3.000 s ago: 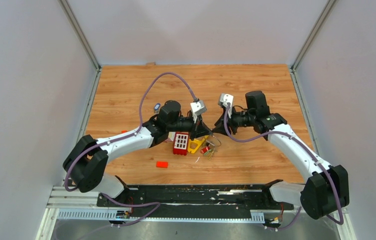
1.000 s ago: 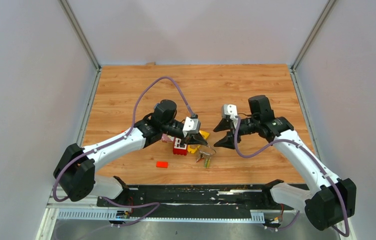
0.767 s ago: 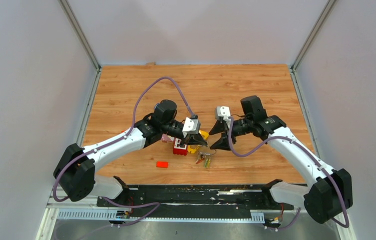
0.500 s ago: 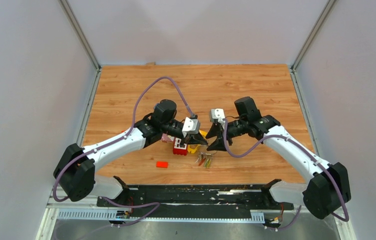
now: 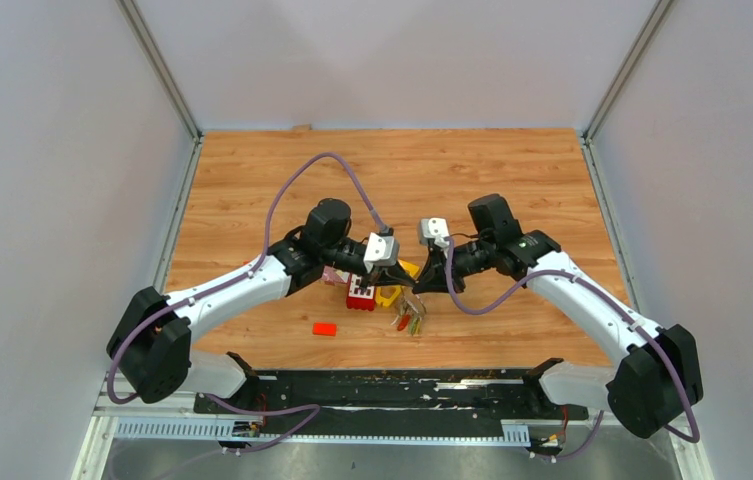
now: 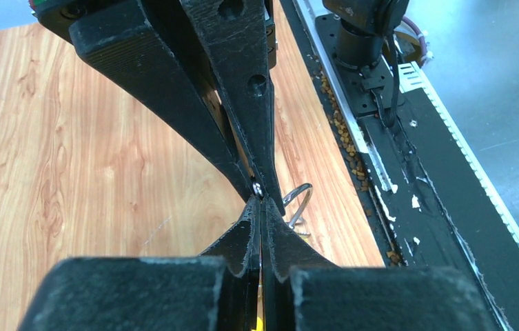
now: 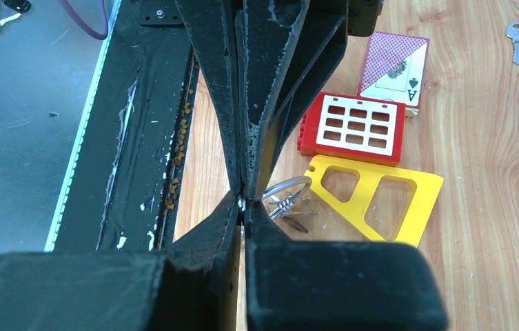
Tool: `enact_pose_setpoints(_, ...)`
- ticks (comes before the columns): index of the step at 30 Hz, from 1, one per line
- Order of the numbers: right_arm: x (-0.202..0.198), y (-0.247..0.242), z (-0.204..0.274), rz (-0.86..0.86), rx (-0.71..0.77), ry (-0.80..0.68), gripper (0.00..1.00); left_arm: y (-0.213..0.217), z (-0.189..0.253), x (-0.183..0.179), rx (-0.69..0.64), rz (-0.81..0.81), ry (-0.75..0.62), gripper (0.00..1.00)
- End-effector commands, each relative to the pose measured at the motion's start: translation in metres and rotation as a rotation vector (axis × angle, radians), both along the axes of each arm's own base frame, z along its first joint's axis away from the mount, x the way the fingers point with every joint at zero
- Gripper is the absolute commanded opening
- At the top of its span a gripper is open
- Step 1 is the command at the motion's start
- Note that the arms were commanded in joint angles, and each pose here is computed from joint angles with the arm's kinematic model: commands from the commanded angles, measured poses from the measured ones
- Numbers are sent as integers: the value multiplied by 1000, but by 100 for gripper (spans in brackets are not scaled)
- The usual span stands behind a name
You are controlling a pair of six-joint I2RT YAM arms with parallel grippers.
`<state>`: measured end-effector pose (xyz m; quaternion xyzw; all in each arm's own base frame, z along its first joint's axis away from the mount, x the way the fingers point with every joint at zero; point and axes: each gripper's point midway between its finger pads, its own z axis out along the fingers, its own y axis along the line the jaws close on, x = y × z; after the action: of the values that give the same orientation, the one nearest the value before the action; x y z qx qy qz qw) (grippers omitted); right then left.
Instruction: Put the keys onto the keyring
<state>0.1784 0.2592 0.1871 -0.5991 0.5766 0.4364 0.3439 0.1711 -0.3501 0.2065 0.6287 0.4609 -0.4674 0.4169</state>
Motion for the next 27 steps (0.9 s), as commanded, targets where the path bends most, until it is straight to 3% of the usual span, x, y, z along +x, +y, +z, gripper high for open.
enact_pose_setpoints(1,10,7,22,12,51,-99,0,-2,19,-9,-62,-43,-42,0)
enact_pose_setpoints(8,10,2,28,-4,49,-149,0,3,22,0,-61,-10,-70,1)
enact_pose_setpoints(14,8,-1,34,-3,51,-172,0,12,24,11,-44,21,-147,41)
enact_pose_setpoints(17,5,0,39,16,62,-160,0,12,16,13,-37,1,-194,56)
enact_pose_setpoints(21,3,2,48,34,75,-147,0,12,4,14,-13,-17,-205,67)
enact_pose_setpoints(27,3,4,55,33,99,-145,0,-1,5,12,-40,-35,-191,69)
